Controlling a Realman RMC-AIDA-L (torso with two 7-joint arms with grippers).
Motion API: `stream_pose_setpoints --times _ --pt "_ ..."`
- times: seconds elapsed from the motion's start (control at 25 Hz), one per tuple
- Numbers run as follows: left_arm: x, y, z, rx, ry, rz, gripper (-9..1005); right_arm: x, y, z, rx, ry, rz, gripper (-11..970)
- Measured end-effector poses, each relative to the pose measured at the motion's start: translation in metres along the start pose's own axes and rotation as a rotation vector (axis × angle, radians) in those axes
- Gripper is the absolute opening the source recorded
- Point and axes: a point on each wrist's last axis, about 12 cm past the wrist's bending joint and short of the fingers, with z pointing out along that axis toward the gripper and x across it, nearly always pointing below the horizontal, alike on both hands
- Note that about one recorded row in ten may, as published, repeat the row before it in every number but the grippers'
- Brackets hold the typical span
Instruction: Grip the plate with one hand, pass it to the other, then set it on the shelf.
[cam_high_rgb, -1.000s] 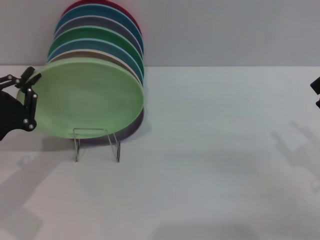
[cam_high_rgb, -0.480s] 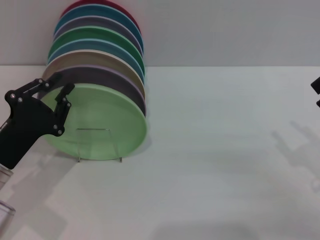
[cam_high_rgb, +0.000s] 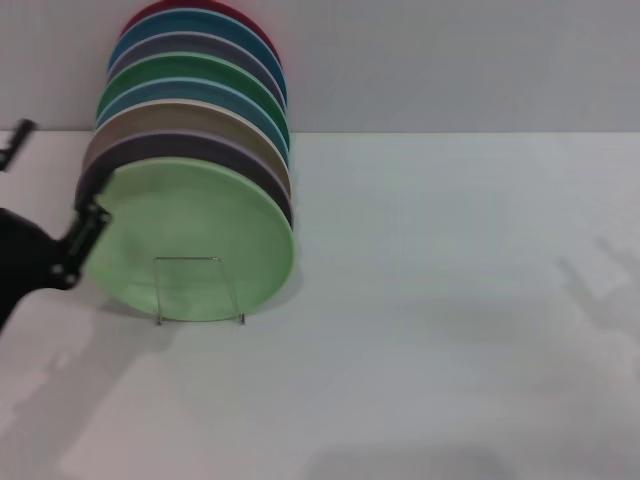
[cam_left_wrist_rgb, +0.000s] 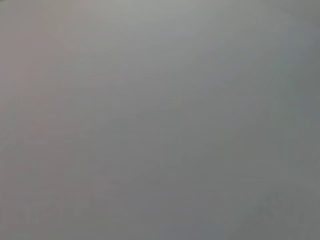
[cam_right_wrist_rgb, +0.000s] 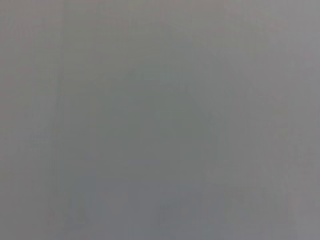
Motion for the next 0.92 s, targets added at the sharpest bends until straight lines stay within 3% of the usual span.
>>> stream_pose_setpoints --times 0.2,0.28,0.32,0.44,0.56,0.68,0.92 --pt "0.004 0.015 -0.011 -0.12 0.059 -0.113 580 0.001 -0.006 -0.006 0.093 -0.014 -0.067 664" --pt "0.013 0.032 -0.027 -0.233 0.139 -0.251 616 0.006 -0.008 -0.011 0.143 0.02 -0.127 672" --pt "0.013 0.032 -0.027 -0.233 0.139 -0.251 655 0.006 -0.008 -0.011 0.143 0.02 -0.127 676" --pt "0.022 0.04 -0.047 -0.359 0.254 -0.374 770 0.013 -0.008 -0.017 0.192 0.053 -0.186 709" --pt "0.029 0.041 -0.065 -0.503 0.386 -0.374 774 0.019 -0.01 -0.016 0.245 0.073 -0.182 784" --pt "0.029 0.042 -0.072 -0.549 0.414 -0.37 777 0.023 -0.016 -0.014 0.336 0.064 -0.154 809" --pt "0.025 0.041 -0.084 -0.569 0.44 -0.383 777 0.023 -0.017 -0.015 0.355 0.065 -0.172 809"
